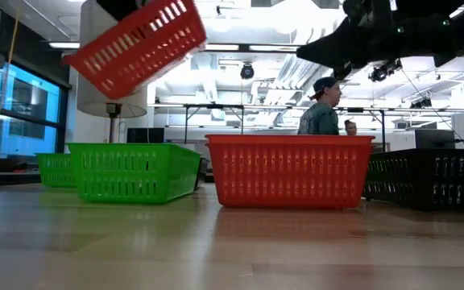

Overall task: Stack baskets by color
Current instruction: Stack the orange bin on the orange bin

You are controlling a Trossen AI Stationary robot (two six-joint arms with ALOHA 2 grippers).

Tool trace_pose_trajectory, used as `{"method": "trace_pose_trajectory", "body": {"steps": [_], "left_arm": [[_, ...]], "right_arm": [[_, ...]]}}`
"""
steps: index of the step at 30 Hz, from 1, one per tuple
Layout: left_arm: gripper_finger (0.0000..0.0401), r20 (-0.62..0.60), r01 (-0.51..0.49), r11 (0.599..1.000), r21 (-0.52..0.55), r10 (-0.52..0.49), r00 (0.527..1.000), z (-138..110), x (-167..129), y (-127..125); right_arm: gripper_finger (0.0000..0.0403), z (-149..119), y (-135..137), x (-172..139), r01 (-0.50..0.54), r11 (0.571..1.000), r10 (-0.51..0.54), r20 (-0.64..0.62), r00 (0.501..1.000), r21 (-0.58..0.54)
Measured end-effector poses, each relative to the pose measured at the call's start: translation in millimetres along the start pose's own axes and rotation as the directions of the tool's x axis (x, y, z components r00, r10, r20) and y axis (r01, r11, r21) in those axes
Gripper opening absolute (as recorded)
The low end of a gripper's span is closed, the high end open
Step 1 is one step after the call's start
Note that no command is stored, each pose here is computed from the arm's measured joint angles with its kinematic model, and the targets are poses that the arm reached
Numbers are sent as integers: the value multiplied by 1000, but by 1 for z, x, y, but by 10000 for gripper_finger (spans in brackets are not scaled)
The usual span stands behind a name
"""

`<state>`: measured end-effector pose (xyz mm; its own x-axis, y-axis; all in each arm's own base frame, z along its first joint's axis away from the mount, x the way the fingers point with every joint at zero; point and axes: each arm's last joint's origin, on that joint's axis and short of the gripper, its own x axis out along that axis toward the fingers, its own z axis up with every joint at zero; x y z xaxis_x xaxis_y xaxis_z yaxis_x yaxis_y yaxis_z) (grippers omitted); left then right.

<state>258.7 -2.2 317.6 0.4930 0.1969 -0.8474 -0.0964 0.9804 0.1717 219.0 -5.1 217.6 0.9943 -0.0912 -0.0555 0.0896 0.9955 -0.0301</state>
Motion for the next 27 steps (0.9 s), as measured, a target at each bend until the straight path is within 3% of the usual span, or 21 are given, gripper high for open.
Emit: {"method": "trace_pose_trajectory", "body": {"steps": [12,19,27], "left_arm": [[0,130,70,970,232,-102,986,78,42,-22],[0,161,64,955,289,-114,980,94,85,-31],[0,93,50,960,277,-79,993,92,117,-32]], "right_arm": [[0,1,-2,-2,54,999,-54,-5,999,-9],[0,-2,-3,-2,106,994,-107,-39,993,-15],[0,-3,-3,-2,107,994,-107,-47,993,-9]]}}
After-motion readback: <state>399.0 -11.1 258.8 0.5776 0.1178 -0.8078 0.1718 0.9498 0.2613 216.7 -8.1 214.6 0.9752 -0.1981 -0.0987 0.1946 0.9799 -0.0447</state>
